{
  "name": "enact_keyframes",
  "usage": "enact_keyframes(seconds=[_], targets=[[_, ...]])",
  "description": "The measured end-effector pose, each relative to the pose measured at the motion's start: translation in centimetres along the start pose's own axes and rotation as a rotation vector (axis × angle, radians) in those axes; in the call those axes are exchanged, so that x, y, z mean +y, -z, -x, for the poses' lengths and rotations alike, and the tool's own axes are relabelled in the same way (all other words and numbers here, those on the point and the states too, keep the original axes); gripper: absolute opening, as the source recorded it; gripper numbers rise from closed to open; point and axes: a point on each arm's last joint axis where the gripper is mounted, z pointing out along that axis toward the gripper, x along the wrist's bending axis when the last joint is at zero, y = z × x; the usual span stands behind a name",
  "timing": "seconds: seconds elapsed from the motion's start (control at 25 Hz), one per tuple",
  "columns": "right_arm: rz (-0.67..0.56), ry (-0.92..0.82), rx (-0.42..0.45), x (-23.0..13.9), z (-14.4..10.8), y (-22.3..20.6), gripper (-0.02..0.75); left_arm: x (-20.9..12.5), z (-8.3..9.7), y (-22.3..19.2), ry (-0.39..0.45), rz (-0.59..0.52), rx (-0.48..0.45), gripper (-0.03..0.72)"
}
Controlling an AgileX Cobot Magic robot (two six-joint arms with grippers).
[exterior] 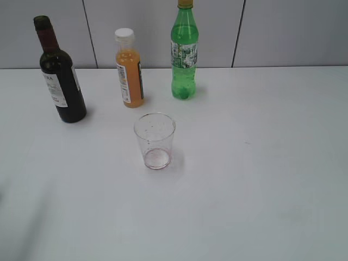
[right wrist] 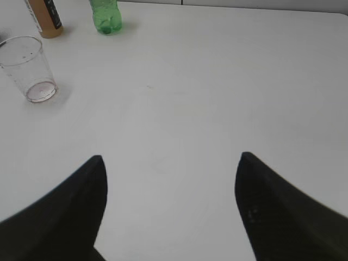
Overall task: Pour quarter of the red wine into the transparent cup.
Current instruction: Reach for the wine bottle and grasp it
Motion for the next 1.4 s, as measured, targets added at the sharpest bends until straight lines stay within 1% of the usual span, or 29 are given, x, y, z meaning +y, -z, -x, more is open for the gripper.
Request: enact_keyframes(seconds=[0.32,0.48,0.72,0.84,0.96,1.08,1.24,1.4], targets=[[0.0,0.001,0.0,0.0,0.0,0.0,0.586,-4.5,-0.7,-3.7,0.002,-0.027,0.056,0.637],[0.0,0.001,0.0,0.0,0.0,0.0,0.586,-6.1,-0.2,-5.6,-0.028,-0.039,0.025,0.636],[0.0,0.001,0.0,0.0,0.0,0.0,0.586,-8.1,0.3,-8.8,-0.001,-0.019,-0.03,0.635],[0.0,0.001,0.0,0.0,0.0,0.0,0.586,-9.6,0.6,-10.2,-0.016,-0.029,-0.07,0.635],[0.0,0.001,0.0,0.0,0.0,0.0,0.586,-10.7,1.0,-11.3,-0.033,-0.007,-0.113,0.637],[0.0,0.001,0.0,0.0,0.0,0.0,0.586,-11.7,1.0,-12.1,-0.019,0.018,-0.122,0.643],[0.0,0.001,0.0,0.0,0.0,0.0,0.586,-13.2,0.9,-13.0,-0.012,-0.023,-0.121,0.664],[0.0,0.001,0.0,0.0,0.0,0.0,0.586,-13.5,0.9,-14.4,-0.006,-0.024,-0.116,0.684]])
